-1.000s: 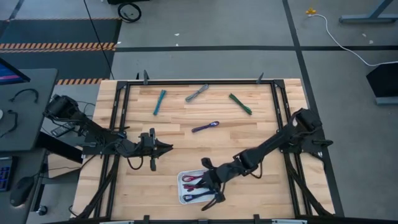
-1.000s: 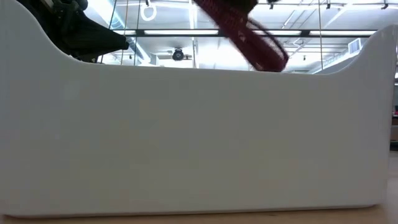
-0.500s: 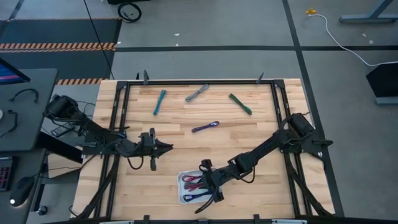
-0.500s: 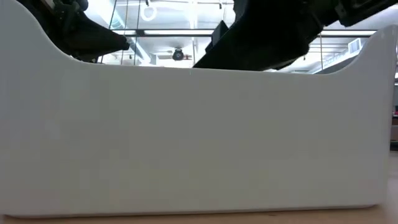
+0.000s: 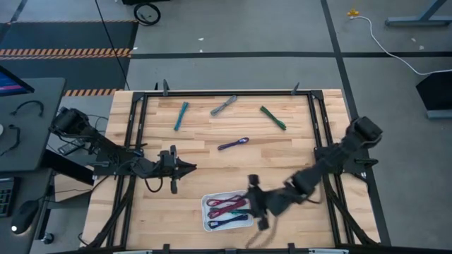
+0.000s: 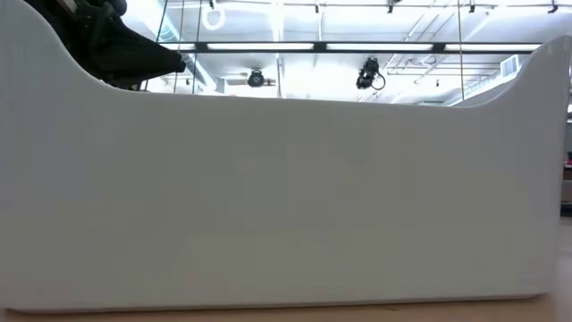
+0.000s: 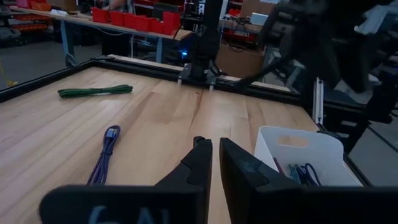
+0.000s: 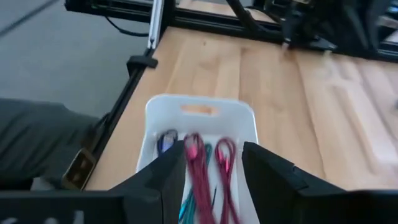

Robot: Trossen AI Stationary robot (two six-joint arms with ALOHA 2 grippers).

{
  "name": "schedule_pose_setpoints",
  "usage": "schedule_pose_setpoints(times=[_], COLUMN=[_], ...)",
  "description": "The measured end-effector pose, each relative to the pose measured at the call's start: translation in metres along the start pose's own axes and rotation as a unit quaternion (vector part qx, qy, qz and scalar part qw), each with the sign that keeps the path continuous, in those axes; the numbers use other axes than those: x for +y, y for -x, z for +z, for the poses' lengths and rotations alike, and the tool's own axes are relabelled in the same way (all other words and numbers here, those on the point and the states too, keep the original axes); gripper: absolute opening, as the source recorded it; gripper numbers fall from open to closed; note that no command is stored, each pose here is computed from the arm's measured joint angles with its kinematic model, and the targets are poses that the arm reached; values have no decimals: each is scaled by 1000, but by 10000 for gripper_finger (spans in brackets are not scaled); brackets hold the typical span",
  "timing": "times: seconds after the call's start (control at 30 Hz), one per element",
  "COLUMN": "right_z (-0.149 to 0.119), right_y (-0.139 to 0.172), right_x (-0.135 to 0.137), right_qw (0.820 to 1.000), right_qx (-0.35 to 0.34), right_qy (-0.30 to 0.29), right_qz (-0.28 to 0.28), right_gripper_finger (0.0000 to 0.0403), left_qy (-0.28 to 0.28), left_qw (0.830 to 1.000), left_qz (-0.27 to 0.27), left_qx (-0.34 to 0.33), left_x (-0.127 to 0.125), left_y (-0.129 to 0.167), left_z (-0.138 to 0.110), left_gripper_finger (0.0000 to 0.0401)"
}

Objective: Pick and place USB-C Cables
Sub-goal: Put the light blue USB cable into the white bin

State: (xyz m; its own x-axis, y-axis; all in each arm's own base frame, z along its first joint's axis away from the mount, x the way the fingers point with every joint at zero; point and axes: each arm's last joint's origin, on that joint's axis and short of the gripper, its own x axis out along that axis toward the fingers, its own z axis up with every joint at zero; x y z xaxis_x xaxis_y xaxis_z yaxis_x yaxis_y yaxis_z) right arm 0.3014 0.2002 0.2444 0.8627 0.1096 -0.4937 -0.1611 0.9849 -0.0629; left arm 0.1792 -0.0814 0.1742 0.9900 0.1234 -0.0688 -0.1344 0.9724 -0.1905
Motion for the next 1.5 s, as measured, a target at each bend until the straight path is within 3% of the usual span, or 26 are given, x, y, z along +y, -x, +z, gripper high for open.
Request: schedule_pose_setpoints(times=[0.2, 0.33, 0.47, 0.57, 0.73, 0.8, 0.93, 1.13, 1.23, 1.37, 1.5], right_z=[-43, -89, -118, -127, -127, -125, -124, -123, -122, -122, -122], right_y=[36, 48, 53, 54, 52, 50, 48, 47, 47, 47, 47], right_x=[48, 67, 72, 72, 69, 67, 65, 64, 64, 65, 65], right_qw=[996, 987, 974, 969, 970, 969, 968, 968, 968, 968, 968], right_qx=[-12, -39, -71, -79, -81, -84, -85, -87, -88, -89, -91], right_qy=[-36, -101, -159, -175, -165, -161, -158, -157, -157, -157, -159], right_qz=[-79, -122, -146, -154, -163, -166, -174, -174, -174, -175, -173], right_gripper_finger=[154, 153, 153, 153, 153, 153, 153, 153, 153, 153, 153], left_qy=[-39, -18, -62, -42, -27, -12, 54, 108, 126, 150, 162], left_qw=[998, 984, 961, 924, 834, 818, 819, 773, 762, 753, 735], left_qz=[33, 166, 268, 349, 453, 456, 413, 449, 460, 452, 460], left_qx=[-30, -60, 26, 151, 313, 350, 395, 435, 439, 454, 471], left_x=[8, 30, 57, 87, 138, 158, 199, 239, 249, 261, 273], left_y=[-5, -18, -44, -59, -65, -67, -72, -71, -74, -77, -78], left_z=[8, 21, 39, 59, 89, 94, 88, 62, 51, 36, 20], left_gripper_finger=[43, 43, 44, 44, 47, 61, 115, 219, 255, 270, 251])
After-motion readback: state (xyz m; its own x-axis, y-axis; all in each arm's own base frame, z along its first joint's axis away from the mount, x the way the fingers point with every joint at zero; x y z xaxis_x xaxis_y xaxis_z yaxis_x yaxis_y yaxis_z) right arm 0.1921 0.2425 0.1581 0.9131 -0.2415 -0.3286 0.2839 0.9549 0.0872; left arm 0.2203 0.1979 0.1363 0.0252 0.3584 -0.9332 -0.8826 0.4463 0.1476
